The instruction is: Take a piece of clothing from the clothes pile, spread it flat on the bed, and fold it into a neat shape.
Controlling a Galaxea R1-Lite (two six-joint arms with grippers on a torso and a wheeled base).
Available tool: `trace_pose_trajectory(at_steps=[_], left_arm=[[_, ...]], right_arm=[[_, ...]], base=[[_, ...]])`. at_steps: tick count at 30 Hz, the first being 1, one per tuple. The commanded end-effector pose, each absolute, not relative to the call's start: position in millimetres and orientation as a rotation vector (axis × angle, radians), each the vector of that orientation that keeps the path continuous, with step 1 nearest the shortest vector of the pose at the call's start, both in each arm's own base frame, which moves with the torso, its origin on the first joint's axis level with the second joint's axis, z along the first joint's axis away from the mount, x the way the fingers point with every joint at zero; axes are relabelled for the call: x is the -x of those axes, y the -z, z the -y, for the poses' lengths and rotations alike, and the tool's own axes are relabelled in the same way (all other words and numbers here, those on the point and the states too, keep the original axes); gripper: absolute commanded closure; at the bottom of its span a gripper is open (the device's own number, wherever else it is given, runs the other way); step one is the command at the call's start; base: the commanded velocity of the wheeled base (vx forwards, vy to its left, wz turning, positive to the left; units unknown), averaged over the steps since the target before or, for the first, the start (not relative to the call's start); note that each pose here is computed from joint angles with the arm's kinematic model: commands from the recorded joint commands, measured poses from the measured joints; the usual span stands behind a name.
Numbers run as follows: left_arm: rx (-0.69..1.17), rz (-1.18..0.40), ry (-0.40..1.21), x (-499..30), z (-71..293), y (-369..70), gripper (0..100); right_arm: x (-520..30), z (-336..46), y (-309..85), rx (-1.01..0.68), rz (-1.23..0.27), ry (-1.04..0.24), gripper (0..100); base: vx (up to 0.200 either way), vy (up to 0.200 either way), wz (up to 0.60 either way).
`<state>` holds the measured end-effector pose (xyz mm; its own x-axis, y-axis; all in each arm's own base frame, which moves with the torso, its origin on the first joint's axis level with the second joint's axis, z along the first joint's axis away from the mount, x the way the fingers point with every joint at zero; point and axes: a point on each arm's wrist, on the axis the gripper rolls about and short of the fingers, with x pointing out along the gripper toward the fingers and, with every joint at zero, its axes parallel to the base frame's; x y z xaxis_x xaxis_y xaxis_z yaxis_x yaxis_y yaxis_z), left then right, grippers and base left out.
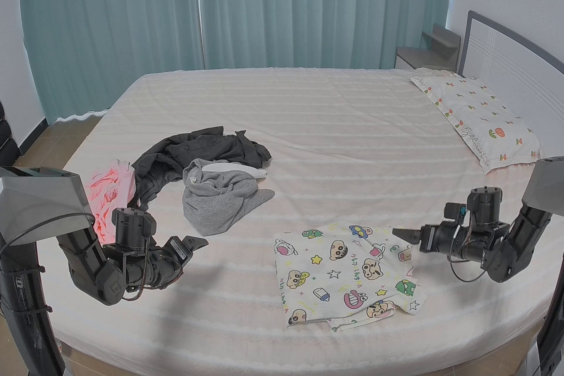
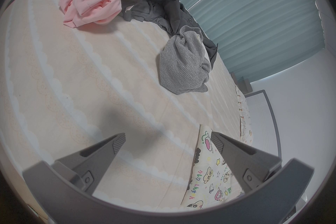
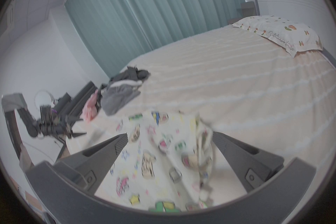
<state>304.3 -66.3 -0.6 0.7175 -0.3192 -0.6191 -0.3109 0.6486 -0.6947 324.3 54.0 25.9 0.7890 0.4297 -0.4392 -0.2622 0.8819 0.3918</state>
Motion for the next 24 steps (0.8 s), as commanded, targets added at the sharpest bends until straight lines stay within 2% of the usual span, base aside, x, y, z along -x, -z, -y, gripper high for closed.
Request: trace_pose_trajectory(at_steps=[1,4,14,15,24], left_arm=[[0.890,-0.800,0.004,-304,66,1,0],[0.890,-0.800,0.004,-304,66,1,0],[0.890,-0.800,0.004,-304,66,1,0],[0.890,-0.800,0.004,-304,66,1,0],[0.890,-0.800,0.004,-304,66,1,0]], right_arm=[[-350,-67,4,-0.373,-0.597,-0.392,0],[-357,-68,26,-0.374,-0.633,-0.379,0],[-368,-70,35,-0.375,-0.651,-0.377,0],[-368,-70,36,-0.375,-0.659,-0.374,100],[-370,-66,38,-0.377,-0.655,-0.357,100]], base=[[0.000,0.000,0.00],[0.000,0.000,0.00],[0.000,0.000,0.00],[0.000,0.000,0.00],[0.000,0.000,0.00]])
